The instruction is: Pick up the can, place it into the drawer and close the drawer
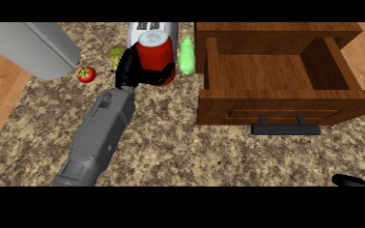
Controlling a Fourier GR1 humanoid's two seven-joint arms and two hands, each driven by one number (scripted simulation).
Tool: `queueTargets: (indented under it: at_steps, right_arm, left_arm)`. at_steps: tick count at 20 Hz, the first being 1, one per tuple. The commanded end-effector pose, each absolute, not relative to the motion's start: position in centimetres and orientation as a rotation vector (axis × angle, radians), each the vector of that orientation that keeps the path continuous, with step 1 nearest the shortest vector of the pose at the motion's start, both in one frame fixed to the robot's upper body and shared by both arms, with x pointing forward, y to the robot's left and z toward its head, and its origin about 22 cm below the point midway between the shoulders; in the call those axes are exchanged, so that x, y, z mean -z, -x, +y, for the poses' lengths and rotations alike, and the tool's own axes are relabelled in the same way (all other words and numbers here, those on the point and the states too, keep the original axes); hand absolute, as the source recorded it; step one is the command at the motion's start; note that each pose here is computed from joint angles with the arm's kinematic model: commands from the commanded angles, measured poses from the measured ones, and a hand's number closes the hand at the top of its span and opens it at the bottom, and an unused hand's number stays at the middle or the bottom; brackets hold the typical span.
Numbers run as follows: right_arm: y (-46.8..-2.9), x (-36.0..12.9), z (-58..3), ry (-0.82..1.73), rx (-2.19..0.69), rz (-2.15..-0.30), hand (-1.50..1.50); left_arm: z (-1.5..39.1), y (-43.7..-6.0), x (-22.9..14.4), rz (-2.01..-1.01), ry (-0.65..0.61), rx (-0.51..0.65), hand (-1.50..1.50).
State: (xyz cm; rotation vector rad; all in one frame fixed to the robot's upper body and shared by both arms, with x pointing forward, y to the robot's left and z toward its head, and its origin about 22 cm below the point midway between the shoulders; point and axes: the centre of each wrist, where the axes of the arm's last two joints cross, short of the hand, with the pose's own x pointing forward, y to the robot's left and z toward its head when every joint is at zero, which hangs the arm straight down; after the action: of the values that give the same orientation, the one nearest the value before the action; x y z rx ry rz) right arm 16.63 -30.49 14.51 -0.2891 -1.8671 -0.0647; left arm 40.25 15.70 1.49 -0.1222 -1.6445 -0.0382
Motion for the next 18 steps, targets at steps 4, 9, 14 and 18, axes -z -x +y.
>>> queueTargets:
  at_steps: [4, 9, 14, 18]
  right_arm:
    - [-16.6, -14.0, -30.4, 0.278, 0.058, -1.882, -1.50]
    - [-16.7, -15.3, -29.1, 0.299, 0.045, -1.882, -1.50]
    - [-18.1, -15.8, -30.4, 0.278, 0.078, -1.893, -1.50]
    - [-17.0, -14.4, -31.4, 0.284, 0.054, -1.870, -1.50]
  left_arm:
    - [10.6, -42.0, -10.6, -1.712, 0.189, 0.095, 1.50]
    - [8.2, -40.8, -14.3, -1.727, 0.165, 0.124, 1.50]
    - [4.2, -41.4, -21.2, -1.739, 0.148, 0.164, 1.50]
    - [2.9, -42.3, -23.1, -1.694, 0.124, 0.174, 1.50]
